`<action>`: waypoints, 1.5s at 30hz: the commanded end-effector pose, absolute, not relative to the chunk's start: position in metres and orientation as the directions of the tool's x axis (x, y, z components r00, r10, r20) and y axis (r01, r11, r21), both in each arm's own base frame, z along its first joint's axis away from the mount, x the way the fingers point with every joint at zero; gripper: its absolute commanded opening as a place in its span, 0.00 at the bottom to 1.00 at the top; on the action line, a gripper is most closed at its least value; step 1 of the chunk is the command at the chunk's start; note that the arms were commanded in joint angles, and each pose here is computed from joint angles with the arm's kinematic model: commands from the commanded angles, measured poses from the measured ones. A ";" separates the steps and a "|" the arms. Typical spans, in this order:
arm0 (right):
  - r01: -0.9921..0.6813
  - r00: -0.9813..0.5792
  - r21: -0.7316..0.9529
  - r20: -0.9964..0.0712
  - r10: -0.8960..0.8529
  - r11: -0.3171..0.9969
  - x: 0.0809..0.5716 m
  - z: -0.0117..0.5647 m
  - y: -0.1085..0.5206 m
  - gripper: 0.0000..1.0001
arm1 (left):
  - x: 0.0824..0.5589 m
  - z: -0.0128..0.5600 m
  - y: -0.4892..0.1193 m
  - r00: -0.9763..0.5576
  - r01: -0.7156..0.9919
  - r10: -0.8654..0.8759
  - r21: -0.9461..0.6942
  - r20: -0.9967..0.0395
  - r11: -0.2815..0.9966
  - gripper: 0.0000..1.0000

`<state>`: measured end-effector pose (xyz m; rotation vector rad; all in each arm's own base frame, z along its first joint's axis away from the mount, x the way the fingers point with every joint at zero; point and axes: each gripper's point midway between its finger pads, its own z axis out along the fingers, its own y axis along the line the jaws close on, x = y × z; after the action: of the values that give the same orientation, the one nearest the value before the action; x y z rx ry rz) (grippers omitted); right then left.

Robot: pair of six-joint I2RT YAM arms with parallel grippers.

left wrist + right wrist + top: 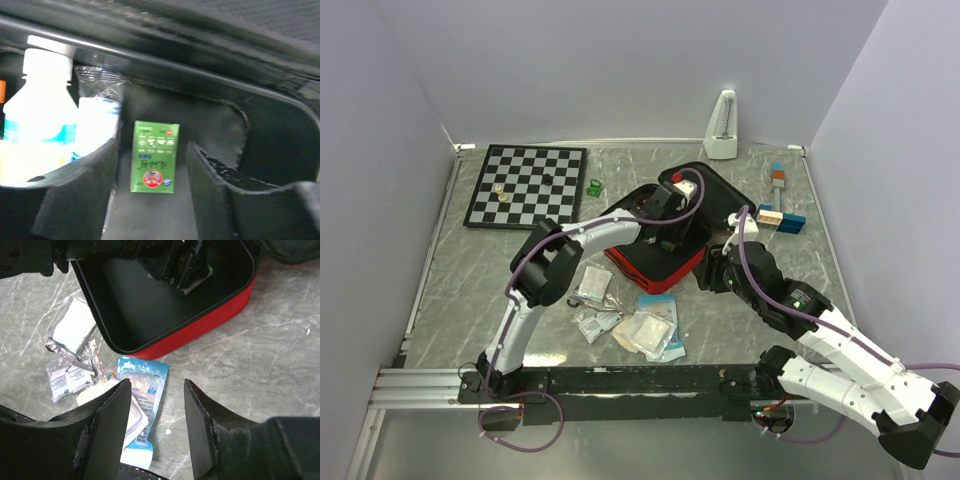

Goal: Organize the medicine kit
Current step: Place the medical item at the medicine box.

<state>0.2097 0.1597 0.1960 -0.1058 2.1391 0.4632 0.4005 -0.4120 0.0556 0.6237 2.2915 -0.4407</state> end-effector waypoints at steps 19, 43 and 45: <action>-0.248 -0.563 0.290 -0.820 0.106 0.924 0.209 0.196 0.158 0.54 | 0.343 0.064 -0.433 -0.662 0.597 0.310 -0.231 -0.682 0.768 0.15; -0.241 -0.568 0.285 -0.816 0.104 0.928 0.206 0.192 0.155 0.54 | 0.349 0.138 -0.418 -0.579 0.612 0.222 -0.239 -0.784 0.753 0.25; -0.244 -0.571 0.292 -0.814 0.106 0.925 0.206 0.191 0.157 0.54 | 0.329 0.155 -0.405 -0.567 0.608 0.203 -0.239 -0.798 0.757 0.32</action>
<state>0.2066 0.1565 0.1886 -0.1022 2.1474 0.4575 0.3610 -0.4016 0.0697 0.5963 2.3300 -0.5312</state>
